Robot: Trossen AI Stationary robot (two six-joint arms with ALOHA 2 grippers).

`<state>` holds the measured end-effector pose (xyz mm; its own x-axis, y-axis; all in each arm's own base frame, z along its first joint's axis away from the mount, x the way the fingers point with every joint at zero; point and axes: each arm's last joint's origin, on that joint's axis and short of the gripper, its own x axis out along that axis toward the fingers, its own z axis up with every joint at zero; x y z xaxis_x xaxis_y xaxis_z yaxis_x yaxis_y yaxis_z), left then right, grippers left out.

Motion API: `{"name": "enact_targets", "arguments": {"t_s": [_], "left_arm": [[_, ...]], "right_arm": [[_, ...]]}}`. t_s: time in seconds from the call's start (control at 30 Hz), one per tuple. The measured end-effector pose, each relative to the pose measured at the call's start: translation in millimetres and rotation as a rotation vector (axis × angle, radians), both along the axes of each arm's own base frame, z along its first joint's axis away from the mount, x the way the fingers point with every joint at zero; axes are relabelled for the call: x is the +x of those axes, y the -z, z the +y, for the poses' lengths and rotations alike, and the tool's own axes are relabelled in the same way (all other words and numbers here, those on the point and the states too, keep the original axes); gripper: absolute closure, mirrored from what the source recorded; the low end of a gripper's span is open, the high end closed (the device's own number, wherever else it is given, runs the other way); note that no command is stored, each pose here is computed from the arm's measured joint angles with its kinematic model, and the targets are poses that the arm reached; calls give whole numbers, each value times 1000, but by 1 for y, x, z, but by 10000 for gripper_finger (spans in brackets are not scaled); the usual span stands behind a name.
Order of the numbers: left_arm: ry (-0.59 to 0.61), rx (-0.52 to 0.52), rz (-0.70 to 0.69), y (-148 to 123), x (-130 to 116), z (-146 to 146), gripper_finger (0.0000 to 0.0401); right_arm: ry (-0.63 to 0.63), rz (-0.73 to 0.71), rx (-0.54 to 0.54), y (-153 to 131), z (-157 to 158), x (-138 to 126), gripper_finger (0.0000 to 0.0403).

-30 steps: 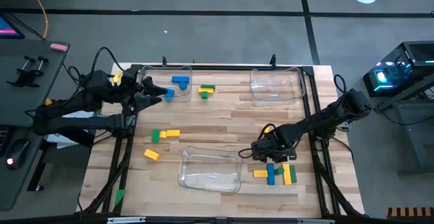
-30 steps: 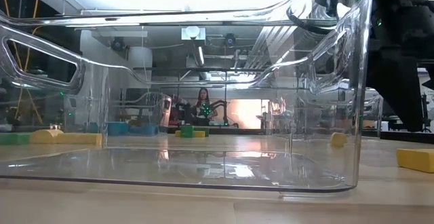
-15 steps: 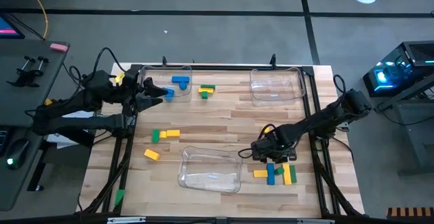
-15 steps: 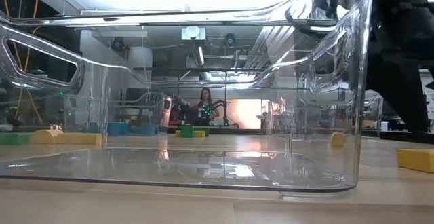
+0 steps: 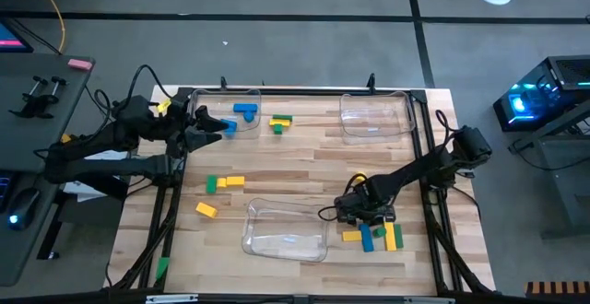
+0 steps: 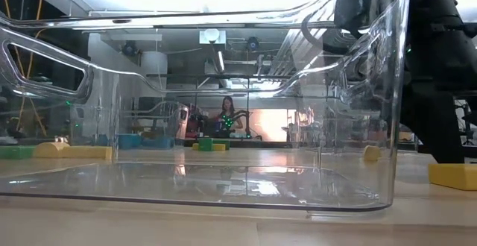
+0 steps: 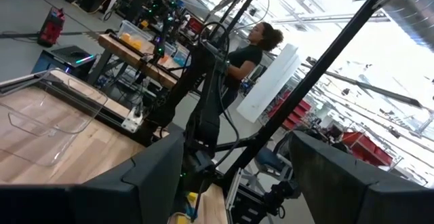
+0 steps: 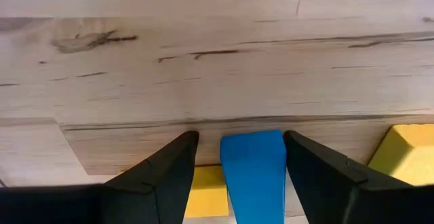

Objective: Sort blocks
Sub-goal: Put the blue block into the left transparent bin

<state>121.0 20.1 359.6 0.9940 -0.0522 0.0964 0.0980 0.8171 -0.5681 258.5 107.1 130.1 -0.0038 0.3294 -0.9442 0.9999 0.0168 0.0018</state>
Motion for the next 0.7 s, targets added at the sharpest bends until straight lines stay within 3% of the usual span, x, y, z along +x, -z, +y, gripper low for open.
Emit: {"name": "enact_targets", "arguments": {"t_s": [0.23,0.53,0.7], "left_arm": [[0,1,0,0,0,0,147],[-6,1,0,0,0,0,147],[-14,6,-1,0,0,0,147]], "right_arm": [[-32,14,-10,1,1,-3,186],[-62,34,-13,1,0,-6,265],[-110,20,-11,1,1,-5,275]]}}
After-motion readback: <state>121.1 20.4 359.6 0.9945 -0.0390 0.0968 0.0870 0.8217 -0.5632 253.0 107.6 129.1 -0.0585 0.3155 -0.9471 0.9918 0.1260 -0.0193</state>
